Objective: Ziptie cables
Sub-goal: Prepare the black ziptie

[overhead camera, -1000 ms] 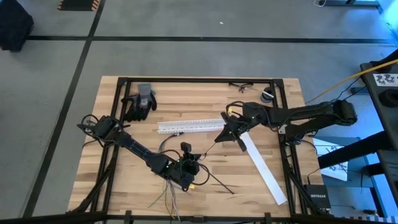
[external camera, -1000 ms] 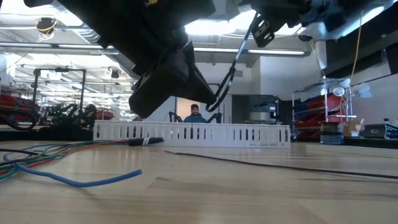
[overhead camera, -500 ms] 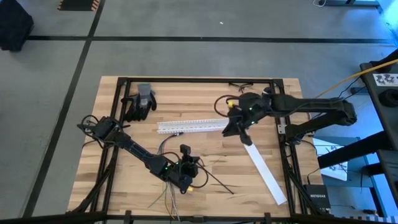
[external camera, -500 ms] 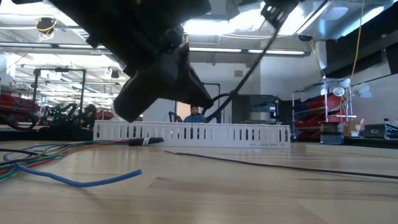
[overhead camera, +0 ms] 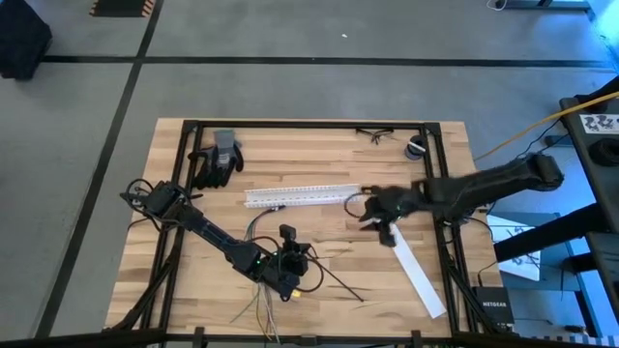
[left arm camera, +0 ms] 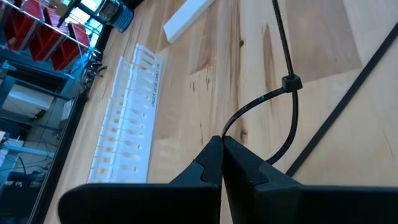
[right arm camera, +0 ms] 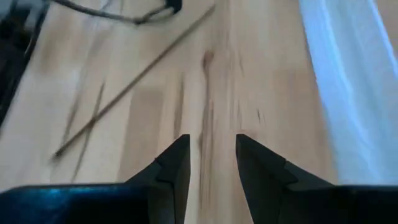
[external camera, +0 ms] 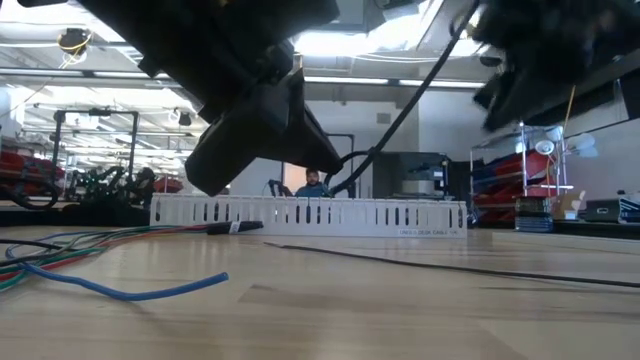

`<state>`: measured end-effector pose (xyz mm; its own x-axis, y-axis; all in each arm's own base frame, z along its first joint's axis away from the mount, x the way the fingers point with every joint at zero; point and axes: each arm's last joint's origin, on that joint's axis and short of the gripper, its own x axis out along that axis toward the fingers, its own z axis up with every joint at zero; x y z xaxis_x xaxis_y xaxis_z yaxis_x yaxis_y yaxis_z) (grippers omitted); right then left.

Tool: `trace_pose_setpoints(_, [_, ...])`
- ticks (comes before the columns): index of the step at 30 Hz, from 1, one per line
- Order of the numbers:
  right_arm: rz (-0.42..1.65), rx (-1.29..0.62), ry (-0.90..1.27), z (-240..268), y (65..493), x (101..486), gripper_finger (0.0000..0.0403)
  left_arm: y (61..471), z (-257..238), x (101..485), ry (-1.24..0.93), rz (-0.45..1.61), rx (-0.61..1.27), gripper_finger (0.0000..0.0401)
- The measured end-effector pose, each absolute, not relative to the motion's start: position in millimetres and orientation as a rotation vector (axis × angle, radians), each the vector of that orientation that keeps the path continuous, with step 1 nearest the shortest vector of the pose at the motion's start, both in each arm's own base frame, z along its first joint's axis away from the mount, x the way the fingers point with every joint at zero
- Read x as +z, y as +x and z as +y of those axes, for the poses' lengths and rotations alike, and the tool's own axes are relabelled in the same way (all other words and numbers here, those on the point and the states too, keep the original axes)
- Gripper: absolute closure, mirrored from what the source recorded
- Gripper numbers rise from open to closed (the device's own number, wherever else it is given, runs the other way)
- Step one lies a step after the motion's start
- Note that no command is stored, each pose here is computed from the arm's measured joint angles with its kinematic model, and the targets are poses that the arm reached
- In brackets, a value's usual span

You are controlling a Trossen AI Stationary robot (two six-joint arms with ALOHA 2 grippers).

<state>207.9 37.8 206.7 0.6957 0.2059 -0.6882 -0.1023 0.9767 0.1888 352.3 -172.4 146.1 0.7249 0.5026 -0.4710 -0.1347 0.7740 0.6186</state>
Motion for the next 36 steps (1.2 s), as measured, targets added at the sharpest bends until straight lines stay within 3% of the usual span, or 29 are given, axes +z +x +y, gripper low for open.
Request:
trace_pose_setpoints(4, [0.36, 0.186, 0.208, 50.5, 198.4, 156.0, 0.0281, 352.9, -172.7, 147.1, 0.586, 0.667, 0.377, 0.0401])
trace_pose_setpoints(8, [0.172, 0.161, 0.225, 54.5, 188.1, 133.5, 0.0281, 354.1, -172.7, 148.1, 0.574, 0.654, 0.379, 0.0401])
trace_pose_setpoints(21, [0.213, 0.271, 0.04, 97.3, 274.4, 113.5, 0.0281, 357.1, -169.9, 150.0, 0.551, 0.638, 0.391, 0.0401])
trace_pose_setpoints(36, [0.416, 0.347, 0.003, 104.7, 287.3, 104.6, 0.0281, 356.9, -170.6, 150.1, 0.547, 0.635, 0.391, 0.0401])
